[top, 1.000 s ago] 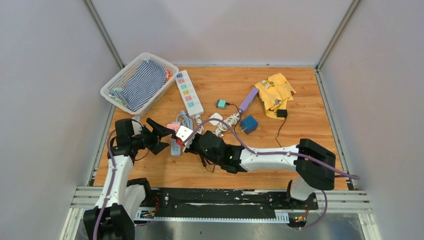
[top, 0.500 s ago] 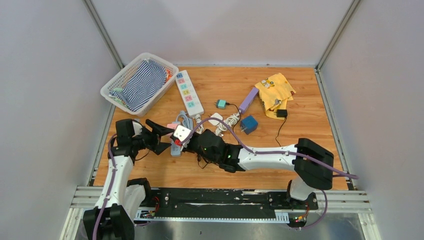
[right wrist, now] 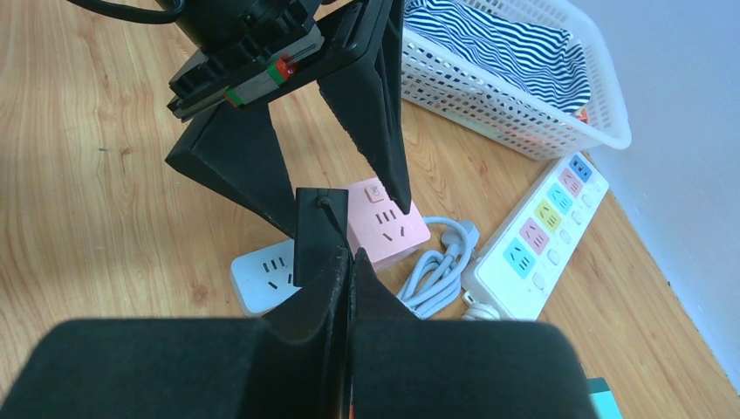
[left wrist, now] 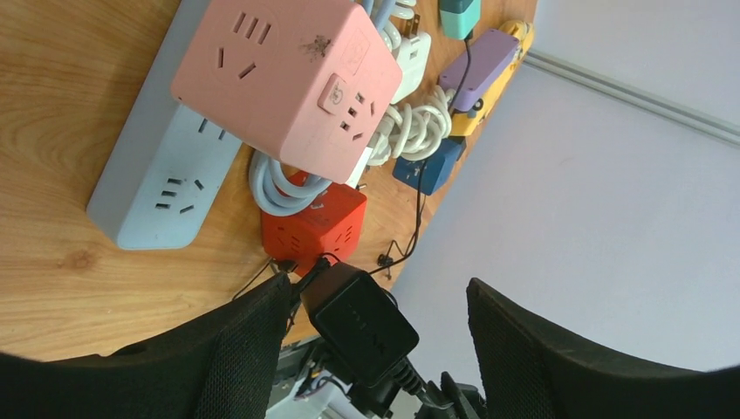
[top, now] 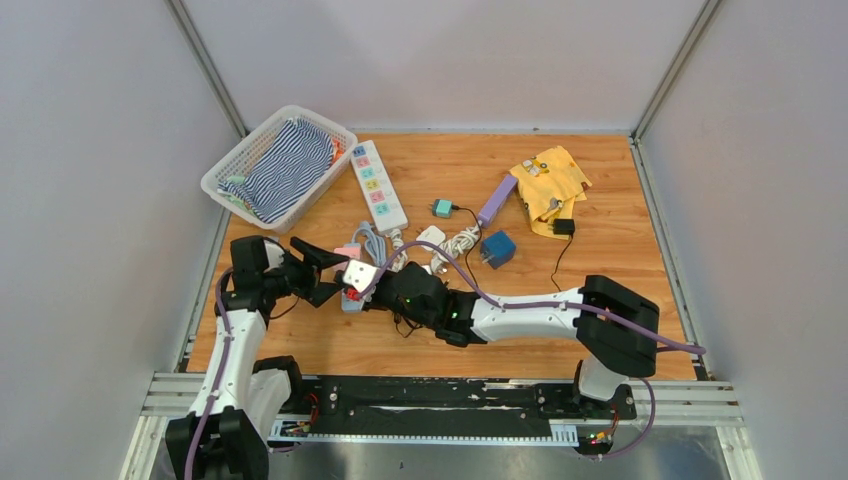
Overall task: Insert the plug
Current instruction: Pick up the plug from the corner of the board.
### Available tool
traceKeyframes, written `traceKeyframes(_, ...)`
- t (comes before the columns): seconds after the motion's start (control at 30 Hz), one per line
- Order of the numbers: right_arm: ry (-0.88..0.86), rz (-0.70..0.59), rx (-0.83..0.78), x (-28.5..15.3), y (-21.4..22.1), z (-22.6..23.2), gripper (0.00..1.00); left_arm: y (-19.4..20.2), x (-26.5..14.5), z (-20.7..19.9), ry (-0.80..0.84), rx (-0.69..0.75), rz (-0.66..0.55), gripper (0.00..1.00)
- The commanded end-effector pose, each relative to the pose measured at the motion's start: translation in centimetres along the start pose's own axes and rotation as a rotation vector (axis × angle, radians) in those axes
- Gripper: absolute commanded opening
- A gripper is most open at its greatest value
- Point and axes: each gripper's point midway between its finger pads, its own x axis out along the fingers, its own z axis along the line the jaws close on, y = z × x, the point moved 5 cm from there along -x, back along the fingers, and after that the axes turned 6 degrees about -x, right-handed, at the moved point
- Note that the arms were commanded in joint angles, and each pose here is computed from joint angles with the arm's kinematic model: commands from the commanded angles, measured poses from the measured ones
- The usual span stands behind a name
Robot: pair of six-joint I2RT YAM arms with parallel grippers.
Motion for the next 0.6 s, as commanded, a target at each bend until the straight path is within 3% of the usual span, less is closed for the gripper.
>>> traceKeyframes(0.0, 0.003, -0.040, -0.013, 0.2, -0.1, -0.1, 0.00, 1.1, -0.6, -0.7, 0.008, -0.044, 0.065, 0.72)
traceKeyframes(0.4, -0.116, -0.041, -0.036, -0.6, 1.7, 2.6, 0.00, 0.5, -0.6, -1.6, 0.042, -0.003, 0.017, 0.23)
traceKeyframes(0.57, -0.120, -0.034, -0.027, -0.9, 2.5, 3.0, 0.00, 0.2, -0.9, -2.5, 0.071, 0.066, -0.017, 0.10)
